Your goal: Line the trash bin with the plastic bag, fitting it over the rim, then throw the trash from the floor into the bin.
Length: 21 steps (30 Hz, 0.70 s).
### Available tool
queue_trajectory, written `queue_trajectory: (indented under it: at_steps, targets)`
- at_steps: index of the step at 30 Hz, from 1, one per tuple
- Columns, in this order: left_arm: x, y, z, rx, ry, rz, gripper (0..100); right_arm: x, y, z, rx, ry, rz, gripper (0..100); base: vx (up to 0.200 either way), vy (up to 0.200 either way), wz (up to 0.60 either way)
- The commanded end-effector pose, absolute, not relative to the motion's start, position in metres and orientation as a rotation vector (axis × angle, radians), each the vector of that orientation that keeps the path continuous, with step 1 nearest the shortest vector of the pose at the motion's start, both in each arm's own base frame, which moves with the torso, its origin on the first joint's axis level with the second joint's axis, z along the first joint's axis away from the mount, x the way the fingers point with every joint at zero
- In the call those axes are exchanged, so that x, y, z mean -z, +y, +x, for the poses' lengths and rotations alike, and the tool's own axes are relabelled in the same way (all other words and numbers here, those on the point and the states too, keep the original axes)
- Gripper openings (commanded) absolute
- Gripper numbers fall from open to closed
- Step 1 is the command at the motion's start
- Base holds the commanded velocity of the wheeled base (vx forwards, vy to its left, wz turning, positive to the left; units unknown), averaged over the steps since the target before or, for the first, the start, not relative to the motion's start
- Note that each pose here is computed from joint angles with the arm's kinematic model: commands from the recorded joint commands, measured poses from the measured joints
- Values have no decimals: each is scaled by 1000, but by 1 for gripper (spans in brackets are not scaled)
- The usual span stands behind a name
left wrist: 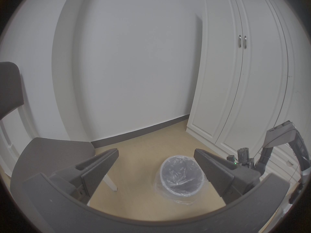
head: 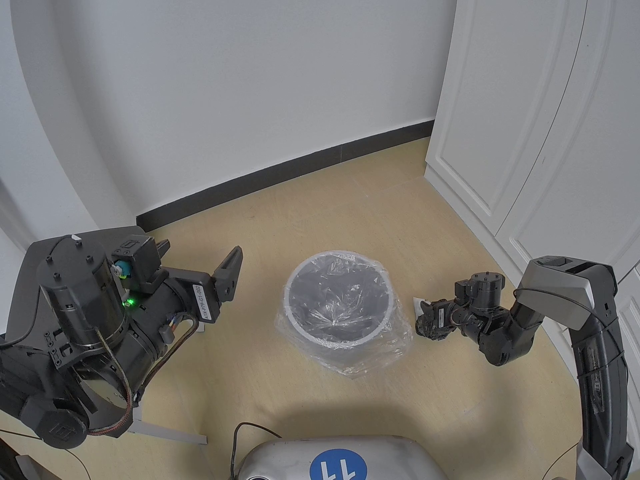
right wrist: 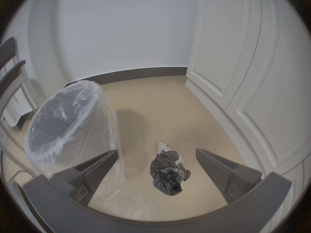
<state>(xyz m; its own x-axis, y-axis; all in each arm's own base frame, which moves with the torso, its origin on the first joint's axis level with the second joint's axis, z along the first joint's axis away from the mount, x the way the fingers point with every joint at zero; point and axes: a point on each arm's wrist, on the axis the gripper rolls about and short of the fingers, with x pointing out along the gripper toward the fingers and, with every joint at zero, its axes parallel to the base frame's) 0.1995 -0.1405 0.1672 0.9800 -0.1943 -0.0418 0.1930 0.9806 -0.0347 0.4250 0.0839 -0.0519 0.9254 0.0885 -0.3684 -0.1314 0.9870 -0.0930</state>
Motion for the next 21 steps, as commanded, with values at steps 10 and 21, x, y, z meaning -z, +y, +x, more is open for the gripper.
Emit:
queue_trajectory:
  at_steps: [10,21]
  targets:
    - [-166,-142,200,200,35,-35,100,42,85,456,-52,439,103,100,0,0,0]
    - [-161,-144,203,198,43,-28,100,47,91,502,41,563,336,100,0,0,0]
